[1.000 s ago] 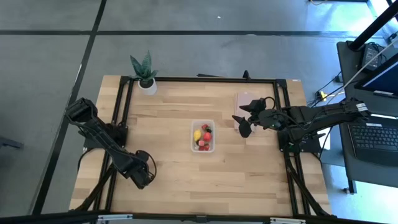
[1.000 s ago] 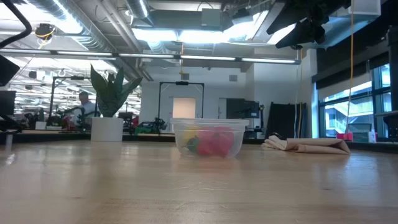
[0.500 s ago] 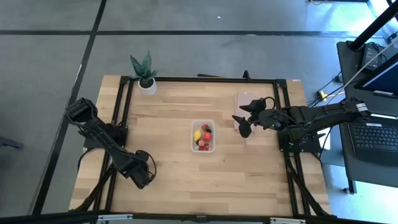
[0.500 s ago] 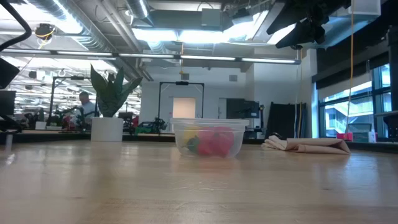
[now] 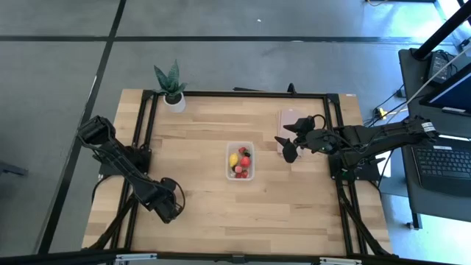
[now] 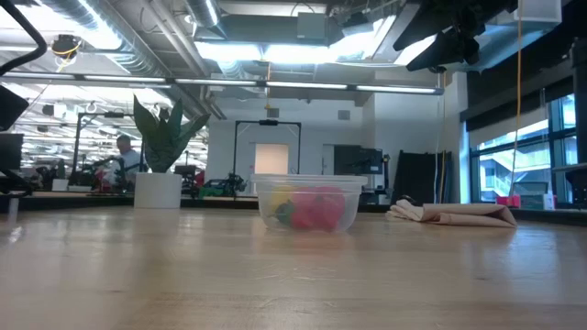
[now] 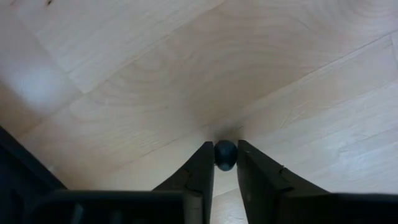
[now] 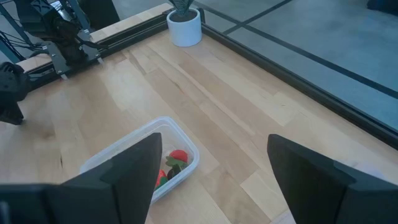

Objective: Pick and placing Produce into tupperware
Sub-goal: Put the blue berry into the transparent bin, then return to Home Position

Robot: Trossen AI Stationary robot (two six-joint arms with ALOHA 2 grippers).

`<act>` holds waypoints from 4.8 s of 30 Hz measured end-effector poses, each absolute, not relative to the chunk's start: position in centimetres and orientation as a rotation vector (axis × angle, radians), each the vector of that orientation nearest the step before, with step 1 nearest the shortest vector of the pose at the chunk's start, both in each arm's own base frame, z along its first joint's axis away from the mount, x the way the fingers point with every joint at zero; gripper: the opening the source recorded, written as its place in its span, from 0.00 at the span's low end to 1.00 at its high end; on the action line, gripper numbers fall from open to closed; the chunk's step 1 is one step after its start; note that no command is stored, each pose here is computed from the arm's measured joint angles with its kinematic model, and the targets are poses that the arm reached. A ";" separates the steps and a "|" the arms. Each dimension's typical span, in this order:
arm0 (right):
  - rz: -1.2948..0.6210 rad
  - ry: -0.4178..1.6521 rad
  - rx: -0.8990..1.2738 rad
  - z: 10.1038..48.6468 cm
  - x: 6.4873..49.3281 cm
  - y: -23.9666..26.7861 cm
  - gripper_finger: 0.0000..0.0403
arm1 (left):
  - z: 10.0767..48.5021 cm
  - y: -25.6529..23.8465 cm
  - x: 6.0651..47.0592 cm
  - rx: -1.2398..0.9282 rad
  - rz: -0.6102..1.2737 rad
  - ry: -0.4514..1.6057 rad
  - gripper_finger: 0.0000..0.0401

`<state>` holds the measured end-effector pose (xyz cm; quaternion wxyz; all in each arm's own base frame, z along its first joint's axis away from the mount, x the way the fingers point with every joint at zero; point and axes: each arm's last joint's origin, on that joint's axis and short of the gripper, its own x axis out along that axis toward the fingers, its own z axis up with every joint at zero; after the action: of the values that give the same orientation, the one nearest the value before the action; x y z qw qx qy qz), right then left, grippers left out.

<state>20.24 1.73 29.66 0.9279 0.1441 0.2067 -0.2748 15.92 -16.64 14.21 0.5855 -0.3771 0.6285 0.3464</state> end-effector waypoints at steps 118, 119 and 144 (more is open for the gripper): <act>-0.962 0.192 -0.149 35.5 14.4 -8.1 0.73 | 39.8 6.6 24.2 0.124 0.619 0.171 0.45; -0.980 0.180 -0.133 35.7 13.8 -8.1 0.73 | 40.1 6.9 23.7 0.125 0.625 0.168 0.45; -1.025 0.063 -0.047 26.2 8.9 -6.2 0.73 | 28.7 4.5 11.5 0.033 0.650 -0.003 0.45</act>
<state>8.86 -6.22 26.23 0.8709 -0.0227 0.0300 -0.4900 11.48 4.48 28.72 0.9476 0.0163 -0.0014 0.3191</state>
